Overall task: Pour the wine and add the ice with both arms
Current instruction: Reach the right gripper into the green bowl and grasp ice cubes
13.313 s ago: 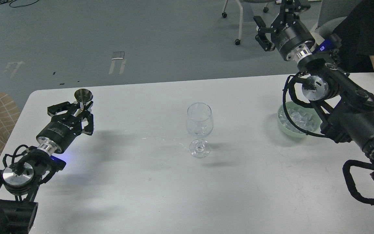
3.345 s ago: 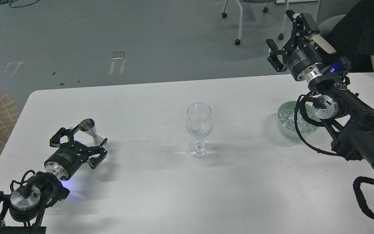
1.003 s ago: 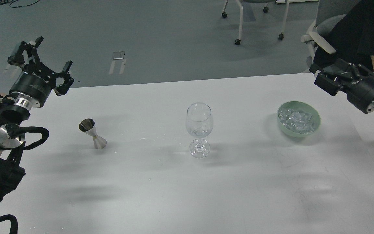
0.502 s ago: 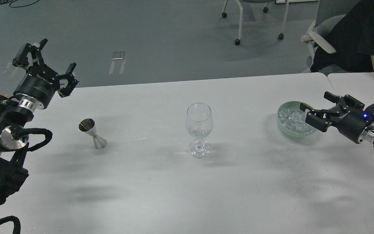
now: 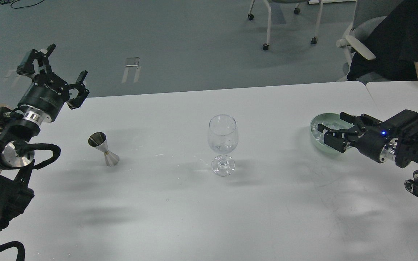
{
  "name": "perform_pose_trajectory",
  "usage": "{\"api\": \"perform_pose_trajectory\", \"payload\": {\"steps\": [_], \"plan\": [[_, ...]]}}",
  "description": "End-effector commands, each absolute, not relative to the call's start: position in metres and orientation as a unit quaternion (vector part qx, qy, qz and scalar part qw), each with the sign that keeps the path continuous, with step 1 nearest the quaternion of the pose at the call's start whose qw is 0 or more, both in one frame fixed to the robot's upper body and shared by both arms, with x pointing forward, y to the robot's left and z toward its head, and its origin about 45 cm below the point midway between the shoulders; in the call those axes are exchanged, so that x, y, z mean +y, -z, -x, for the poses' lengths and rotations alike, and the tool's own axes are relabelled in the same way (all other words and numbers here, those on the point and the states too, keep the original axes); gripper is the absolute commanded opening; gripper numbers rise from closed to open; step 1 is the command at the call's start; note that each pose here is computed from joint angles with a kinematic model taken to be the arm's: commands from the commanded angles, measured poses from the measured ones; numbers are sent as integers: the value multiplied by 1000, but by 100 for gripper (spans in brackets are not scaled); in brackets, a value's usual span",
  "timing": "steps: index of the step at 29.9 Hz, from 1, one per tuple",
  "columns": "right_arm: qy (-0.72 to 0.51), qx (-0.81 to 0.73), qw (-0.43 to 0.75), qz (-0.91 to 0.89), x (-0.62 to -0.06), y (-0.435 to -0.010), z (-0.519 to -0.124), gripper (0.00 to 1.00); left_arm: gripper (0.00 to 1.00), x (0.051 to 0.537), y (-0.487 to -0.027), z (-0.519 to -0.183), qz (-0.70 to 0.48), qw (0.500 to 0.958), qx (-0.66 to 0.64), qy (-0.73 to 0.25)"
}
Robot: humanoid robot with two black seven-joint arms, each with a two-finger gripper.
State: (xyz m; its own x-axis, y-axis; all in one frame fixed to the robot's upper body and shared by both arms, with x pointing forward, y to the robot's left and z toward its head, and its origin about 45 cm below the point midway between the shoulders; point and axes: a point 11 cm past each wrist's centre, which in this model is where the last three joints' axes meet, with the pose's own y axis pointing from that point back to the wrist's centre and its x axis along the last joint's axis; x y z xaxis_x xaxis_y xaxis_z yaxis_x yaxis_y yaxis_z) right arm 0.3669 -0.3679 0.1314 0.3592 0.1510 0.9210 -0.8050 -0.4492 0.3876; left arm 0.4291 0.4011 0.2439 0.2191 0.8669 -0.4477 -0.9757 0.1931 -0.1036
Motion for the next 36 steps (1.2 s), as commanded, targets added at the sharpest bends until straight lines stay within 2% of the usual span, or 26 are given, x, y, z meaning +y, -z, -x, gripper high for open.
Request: {"api": "perform_pose_trajectory", "payload": {"steps": [1,24,30,33,36], "plan": [[-510,-232,469,-683,-366,-132,-369,78,98,399,-243,-430,188,759,148,-606],[-480,-215,493,-693,-375,-130,-369,75,98,396,-242,-429,188,760,150,-604],[-480,-211,500,-689,-379,-129,-369,70,98,396,-243,-429,189,761,149,-603],[-488,-197,505,-685,-379,-128,-368,63,98,396,-242,-429,188,761,149,-603],[-490,-196,504,-684,-378,-128,-369,61,98,395,-242,-429,188,762,149,-602]]}}
